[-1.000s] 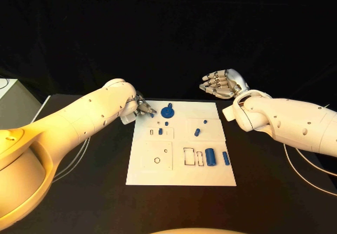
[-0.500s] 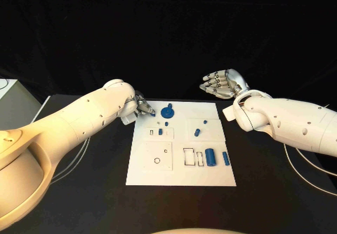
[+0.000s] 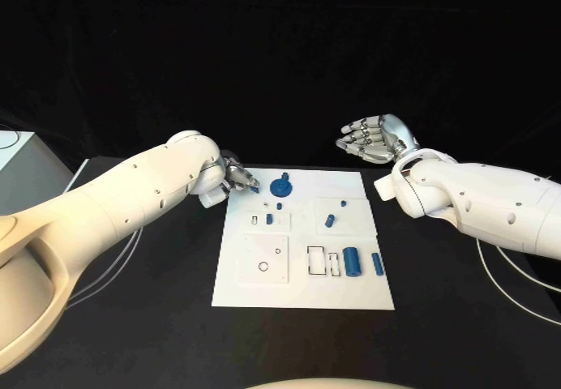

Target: Assemble the parts on the task board

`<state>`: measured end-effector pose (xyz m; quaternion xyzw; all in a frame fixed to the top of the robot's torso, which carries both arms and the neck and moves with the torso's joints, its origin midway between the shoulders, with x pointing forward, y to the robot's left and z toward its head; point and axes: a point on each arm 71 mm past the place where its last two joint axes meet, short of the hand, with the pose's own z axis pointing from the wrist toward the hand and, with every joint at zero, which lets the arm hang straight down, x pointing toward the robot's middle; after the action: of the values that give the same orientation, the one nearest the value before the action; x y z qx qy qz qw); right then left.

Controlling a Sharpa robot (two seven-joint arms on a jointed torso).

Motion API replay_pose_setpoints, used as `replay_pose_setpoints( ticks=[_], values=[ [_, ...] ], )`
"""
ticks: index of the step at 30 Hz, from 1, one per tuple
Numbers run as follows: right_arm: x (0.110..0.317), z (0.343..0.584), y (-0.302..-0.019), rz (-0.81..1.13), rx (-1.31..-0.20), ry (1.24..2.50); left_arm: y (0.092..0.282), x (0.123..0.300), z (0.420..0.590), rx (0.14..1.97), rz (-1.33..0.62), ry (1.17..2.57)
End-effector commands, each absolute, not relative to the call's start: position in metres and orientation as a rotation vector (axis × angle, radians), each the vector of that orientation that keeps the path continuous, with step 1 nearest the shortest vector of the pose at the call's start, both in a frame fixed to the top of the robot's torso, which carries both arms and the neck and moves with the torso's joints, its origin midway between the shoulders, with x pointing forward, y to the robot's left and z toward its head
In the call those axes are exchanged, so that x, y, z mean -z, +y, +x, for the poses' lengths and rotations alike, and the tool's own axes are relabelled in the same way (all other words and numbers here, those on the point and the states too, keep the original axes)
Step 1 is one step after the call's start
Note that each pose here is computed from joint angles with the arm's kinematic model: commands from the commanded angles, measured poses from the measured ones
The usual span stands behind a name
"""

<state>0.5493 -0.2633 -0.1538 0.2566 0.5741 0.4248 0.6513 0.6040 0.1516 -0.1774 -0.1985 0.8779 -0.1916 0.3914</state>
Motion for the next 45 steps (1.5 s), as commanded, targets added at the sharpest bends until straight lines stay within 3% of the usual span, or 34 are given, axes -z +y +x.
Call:
replay_pose_setpoints(
  ticks=[1, 11, 20, 36, 45],
  values=[
    [0.153, 0.549, -0.265, 0.572, -0.972, 1.298, 0.153, 0.174, 0.598, 0.503, -0.534, 2.24],
    [0.155, 0.549, -0.274, 0.581, -0.954, 1.293, 0.164, 0.164, 0.581, 0.515, -0.52, 2.186],
    [0.158, 0.548, -0.275, 0.588, -0.952, 1.3, 0.151, 0.168, 0.564, 0.499, -0.406, 2.164],
    [0.16, 0.547, -0.273, 0.591, -0.955, 1.307, 0.135, 0.199, 0.546, 0.477, -0.295, 2.241],
    [0.161, 0.547, -0.272, 0.591, -0.958, 1.309, 0.134, 0.213, 0.545, 0.482, -0.286, 2.29]
  ],
)
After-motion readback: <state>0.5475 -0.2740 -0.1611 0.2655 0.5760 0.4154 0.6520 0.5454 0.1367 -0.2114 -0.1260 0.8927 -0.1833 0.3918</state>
